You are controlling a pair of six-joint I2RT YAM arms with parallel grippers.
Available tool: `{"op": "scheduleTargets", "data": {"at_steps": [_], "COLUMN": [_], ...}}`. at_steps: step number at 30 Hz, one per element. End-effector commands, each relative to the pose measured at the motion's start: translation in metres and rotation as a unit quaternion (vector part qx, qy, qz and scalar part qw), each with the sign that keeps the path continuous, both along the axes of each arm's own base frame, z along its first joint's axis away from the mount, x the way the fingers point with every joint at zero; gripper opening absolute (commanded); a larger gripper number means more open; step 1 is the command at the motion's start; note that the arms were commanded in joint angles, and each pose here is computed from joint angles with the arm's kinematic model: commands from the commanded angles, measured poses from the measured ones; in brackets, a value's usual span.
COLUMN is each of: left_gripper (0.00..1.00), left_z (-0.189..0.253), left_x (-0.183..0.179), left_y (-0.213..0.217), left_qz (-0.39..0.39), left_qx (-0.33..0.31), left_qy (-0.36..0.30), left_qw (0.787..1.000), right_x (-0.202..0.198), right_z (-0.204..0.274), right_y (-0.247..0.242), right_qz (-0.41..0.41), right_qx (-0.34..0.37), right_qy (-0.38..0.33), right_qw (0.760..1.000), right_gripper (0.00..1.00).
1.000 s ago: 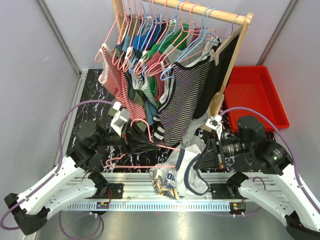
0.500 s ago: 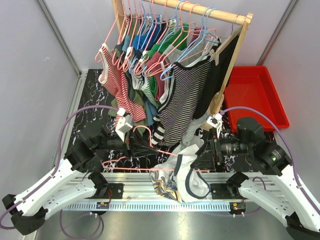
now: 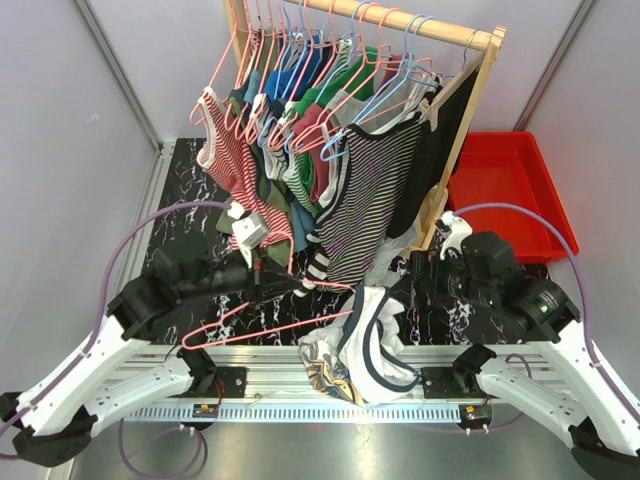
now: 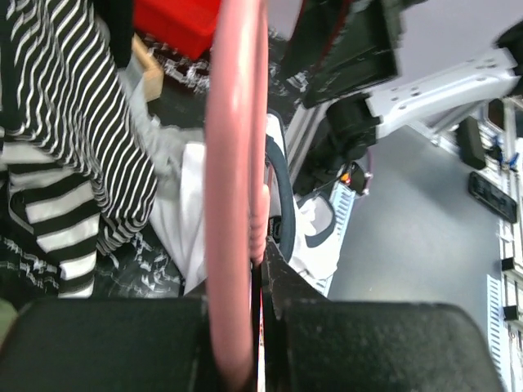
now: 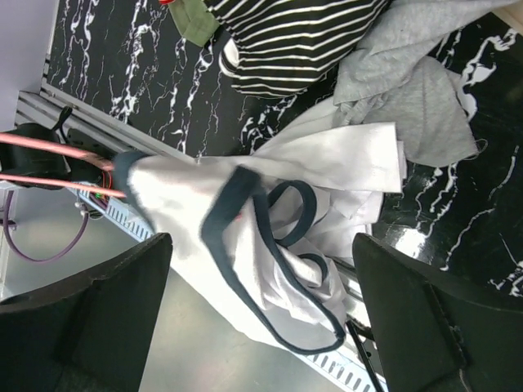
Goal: Remove the tank top from the hanger
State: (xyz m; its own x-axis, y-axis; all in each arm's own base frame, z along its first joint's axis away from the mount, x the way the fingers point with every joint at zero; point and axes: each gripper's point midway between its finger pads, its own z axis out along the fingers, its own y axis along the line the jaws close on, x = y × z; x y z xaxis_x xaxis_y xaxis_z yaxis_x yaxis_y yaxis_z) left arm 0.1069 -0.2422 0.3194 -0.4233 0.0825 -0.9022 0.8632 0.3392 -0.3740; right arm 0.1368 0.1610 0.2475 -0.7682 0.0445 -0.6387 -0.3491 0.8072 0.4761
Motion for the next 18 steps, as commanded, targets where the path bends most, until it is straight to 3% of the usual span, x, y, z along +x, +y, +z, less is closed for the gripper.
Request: {"op": "scheduleTargets", "data": {"at_steps": [1,9,14,18], "left_gripper": [0.0,0.0,0.0,0.0], "left_z": [-0.014,-0.001,0.019,0.029], "left_x": [0.016,0.022,0.012,0.002], "left_y": [-0.005,0.004,0.015,0.032], "left_qz": [0.035,0.063,0.062,0.065], "left_qx": [0.041,0.065,0.057,0.063], "left_qy": [0.043,0.042,0.033,0.017], "left_qw": [0.998,0.995,0.996,0.996], "right_x": [0.008,0.006,-0.004,-0.007], "right_z": [0.001,-0.013,-0.016,-0.001], "right_y": [0.017,0.018,0.04,0.041], "right_qz": [0.017,0.008,0.067,0.1], "right_qx": [0.021,0.03,0.073,0.078], "right_qy": [0.0,0.011,0.022,-0.014], "right_qw": [1.0,0.999,0.995,0.992], "right_gripper": [1.0,0.99,0.93,0.9]}}
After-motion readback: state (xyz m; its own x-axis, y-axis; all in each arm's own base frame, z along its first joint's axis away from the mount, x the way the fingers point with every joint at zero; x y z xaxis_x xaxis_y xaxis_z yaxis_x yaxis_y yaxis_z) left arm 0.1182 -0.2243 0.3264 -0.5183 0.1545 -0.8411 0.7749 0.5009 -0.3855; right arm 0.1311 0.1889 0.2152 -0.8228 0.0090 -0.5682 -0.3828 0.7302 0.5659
